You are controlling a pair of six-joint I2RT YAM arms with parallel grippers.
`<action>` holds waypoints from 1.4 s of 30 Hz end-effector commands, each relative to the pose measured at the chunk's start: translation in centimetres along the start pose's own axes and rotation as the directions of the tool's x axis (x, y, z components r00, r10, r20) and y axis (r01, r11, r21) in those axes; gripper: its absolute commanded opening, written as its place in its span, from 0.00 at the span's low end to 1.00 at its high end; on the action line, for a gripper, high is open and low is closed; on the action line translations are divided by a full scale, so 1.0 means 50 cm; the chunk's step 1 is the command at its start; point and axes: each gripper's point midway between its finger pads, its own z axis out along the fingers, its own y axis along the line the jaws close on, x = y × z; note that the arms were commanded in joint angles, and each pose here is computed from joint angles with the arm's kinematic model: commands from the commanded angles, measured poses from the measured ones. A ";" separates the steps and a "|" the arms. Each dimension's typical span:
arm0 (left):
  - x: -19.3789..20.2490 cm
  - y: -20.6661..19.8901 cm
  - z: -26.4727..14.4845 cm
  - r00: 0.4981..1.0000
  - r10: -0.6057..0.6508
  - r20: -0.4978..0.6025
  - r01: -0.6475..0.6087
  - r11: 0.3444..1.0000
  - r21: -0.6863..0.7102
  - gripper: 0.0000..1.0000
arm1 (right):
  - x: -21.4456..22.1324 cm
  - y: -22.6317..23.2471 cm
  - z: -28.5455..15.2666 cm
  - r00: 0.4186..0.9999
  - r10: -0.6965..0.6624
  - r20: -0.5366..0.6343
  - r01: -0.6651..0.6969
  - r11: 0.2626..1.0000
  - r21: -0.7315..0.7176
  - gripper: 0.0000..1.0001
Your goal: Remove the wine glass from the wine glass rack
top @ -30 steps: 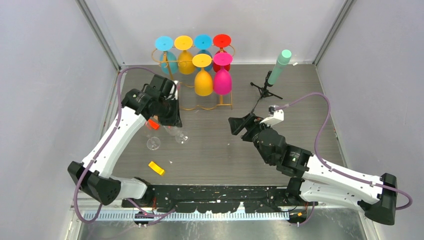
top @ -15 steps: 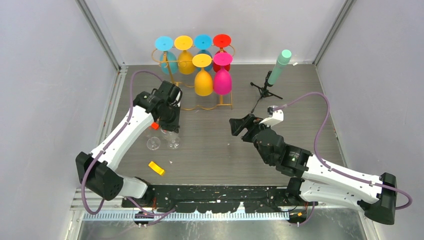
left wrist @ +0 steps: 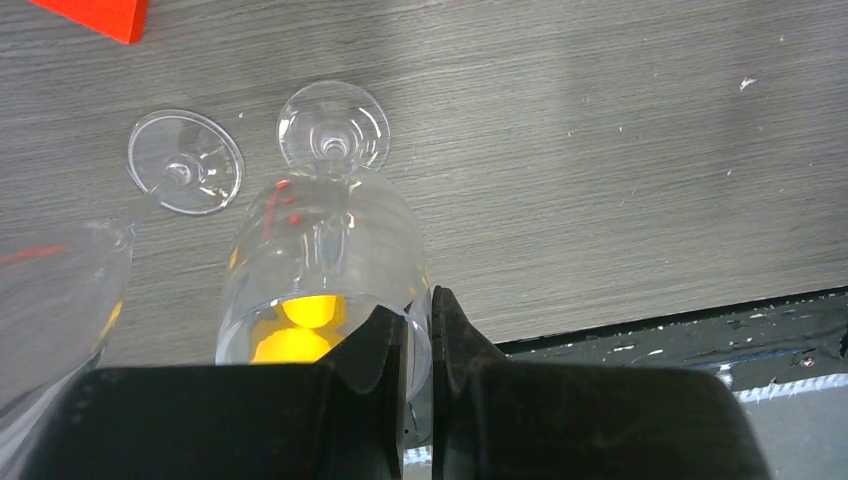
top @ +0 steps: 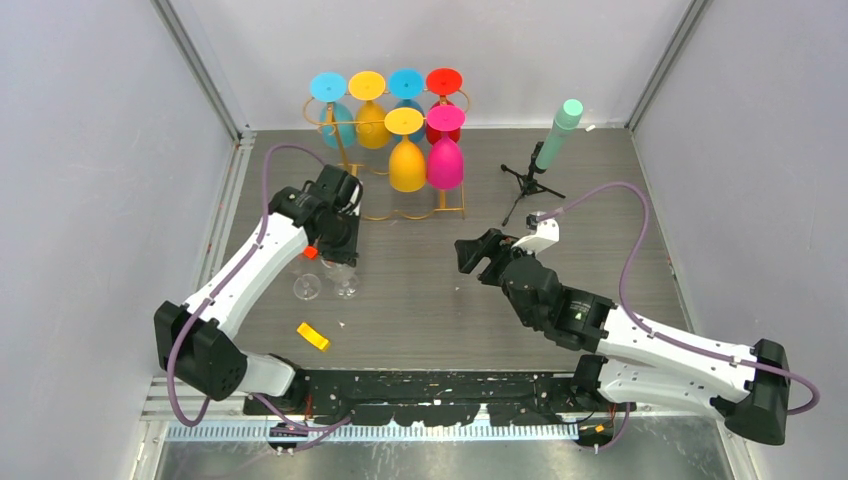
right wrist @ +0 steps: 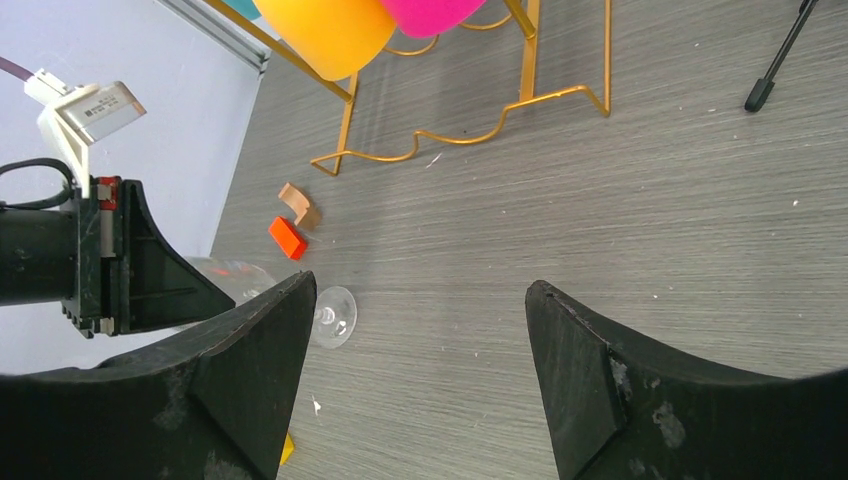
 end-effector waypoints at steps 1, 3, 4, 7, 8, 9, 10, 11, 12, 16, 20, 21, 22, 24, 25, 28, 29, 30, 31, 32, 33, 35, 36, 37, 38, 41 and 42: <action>-0.006 0.011 0.001 1.000 0.005 0.024 -0.005 1.000 -0.006 0.02 | -0.033 0.033 0.003 0.998 0.057 0.040 -0.057 0.998 -0.019 0.82; -0.009 0.018 -0.007 0.999 0.003 0.035 -0.003 1.000 -0.021 0.10 | -0.030 0.036 0.005 0.998 0.060 0.035 -0.059 0.998 -0.020 0.82; -0.012 0.021 -0.011 0.999 0.002 0.044 -0.001 1.000 -0.029 0.14 | -0.031 0.038 0.005 0.998 0.061 0.033 -0.061 0.998 -0.021 0.82; -0.026 0.024 -0.033 0.997 0.003 0.082 0.000 0.999 -0.037 0.29 | -0.027 0.041 0.007 0.998 0.056 0.026 -0.056 0.998 -0.025 0.82; -0.032 0.022 -0.043 0.995 0.008 0.096 -0.006 1.000 -0.029 0.34 | -0.029 0.044 0.006 0.998 0.053 0.026 -0.053 0.998 -0.028 0.82; -0.038 0.021 -0.053 0.993 0.018 0.113 -0.015 1.000 -0.024 0.40 | -0.029 0.044 0.007 0.999 0.039 0.024 -0.038 0.999 -0.029 0.82; -0.046 0.024 -0.063 0.991 0.022 0.135 -0.018 0.999 -0.030 0.43 | -0.032 0.046 0.007 0.999 0.033 0.025 -0.033 0.999 -0.030 0.82; -0.053 0.029 -0.075 0.987 0.022 0.159 -0.016 0.999 -0.039 0.45 | -0.033 0.047 0.006 1.000 0.021 0.022 -0.020 0.999 -0.033 0.82; -0.058 0.033 -0.092 0.982 0.023 0.187 -0.016 0.999 -0.039 0.47 | -0.036 0.047 0.005 1.000 0.014 0.021 -0.013 0.999 -0.033 0.82; -0.075 0.047 -0.144 0.960 0.009 0.278 0.004 0.999 -0.046 0.58 | -0.048 0.053 0.002 1.000 -0.010 0.018 0.011 0.999 -0.041 0.82; -0.093 0.048 -0.202 0.927 -0.008 0.376 0.018 1.000 -0.024 0.75 | -0.061 0.070 0.002 1.000 -0.002 0.012 0.002 0.998 -0.065 0.82; -0.096 0.047 -0.217 0.917 -0.011 0.400 0.018 1.000 -0.014 0.79 | -0.071 0.075 0.006 1.000 0.005 0.013 -0.004 0.998 -0.065 0.82; -0.100 0.045 -0.231 0.906 -0.015 0.424 0.017 1.000 -0.002 0.84 | -0.065 0.085 0.008 1.000 0.021 -0.016 -0.022 0.996 -0.081 0.81; -0.108 0.041 -0.258 0.878 -0.033 0.477 0.026 0.999 0.022 0.97 | -0.071 0.100 0.021 0.993 0.079 -0.084 -0.087 0.991 -0.103 0.77; -0.111 0.040 -0.275 0.859 -0.048 0.509 0.032 0.999 0.040 0.99 | -0.093 0.094 0.038 0.988 0.124 -0.090 -0.132 0.987 -0.095 0.75; -0.123 0.020 -0.310 0.807 -0.112 0.580 0.047 0.991 0.127 1.00 | -0.083 0.115 0.071 0.928 0.283 -0.242 -0.320 0.938 -0.132 0.67; -0.133 0.008 -0.323 0.783 -0.137 0.607 0.042 0.985 0.167 1.00 | -0.106 0.117 0.086 0.921 0.316 -0.227 -0.353 0.924 -0.148 0.65; -0.137 -0.003 -0.332 0.768 -0.153 0.622 0.030 0.979 0.203 1.00 | -0.100 0.125 0.093 0.904 0.339 -0.259 -0.385 0.910 -0.154 0.65; -0.141 -0.012 -0.340 0.754 -0.168 0.635 0.021 0.972 0.233 1.00 | -0.123 0.137 0.100 0.901 0.358 -0.243 -0.405 0.897 -0.179 0.65; -0.143 -0.019 -0.349 0.742 -0.183 0.644 0.016 0.966 0.256 1.00 | -0.129 0.148 0.106 0.895 0.372 -0.247 -0.422 0.885 -0.195 0.65; -0.142 -0.023 -0.354 0.736 -0.194 0.649 0.012 0.962 0.274 1.00 | -0.148 0.161 0.108 0.894 0.380 -0.237 -0.429 0.878 -0.213 0.65; -0.140 -0.033 -0.361 0.727 -0.204 0.656 -0.006 0.953 0.303 1.00 | -0.181 0.181 0.116 0.894 0.397 -0.205 -0.439 0.869 -0.229 0.65; -0.137 -0.037 -0.364 0.725 -0.205 0.657 -0.017 0.949 0.315 1.00 | -0.201 0.194 0.118 0.894 0.407 -0.190 -0.444 0.863 -0.240 0.65; -0.134 -0.041 -0.366 0.722 -0.203 0.661 -0.031 0.946 0.324 1.00 | -0.213 0.195 0.124 0.893 0.417 -0.167 -0.447 0.863 -0.235 0.65; -0.132 -0.044 -0.370 0.718 -0.201 0.667 -0.043 0.943 0.330 1.00 | -0.229 0.204 0.130 0.891 0.429 -0.152 -0.454 0.859 -0.236 0.65; -0.126 -0.046 -0.376 0.699 -0.207 0.684 -0.060 0.937 0.345 1.00 | -0.259 0.198 0.155 0.897 0.436 -0.072 -0.442 0.875 -0.199 0.57; -0.123 -0.048 -0.378 0.695 -0.209 0.688 -0.069 0.933 0.352 1.00 | -0.274 0.204 0.156 0.896 0.442 -0.053 -0.443 0.873 -0.204 0.56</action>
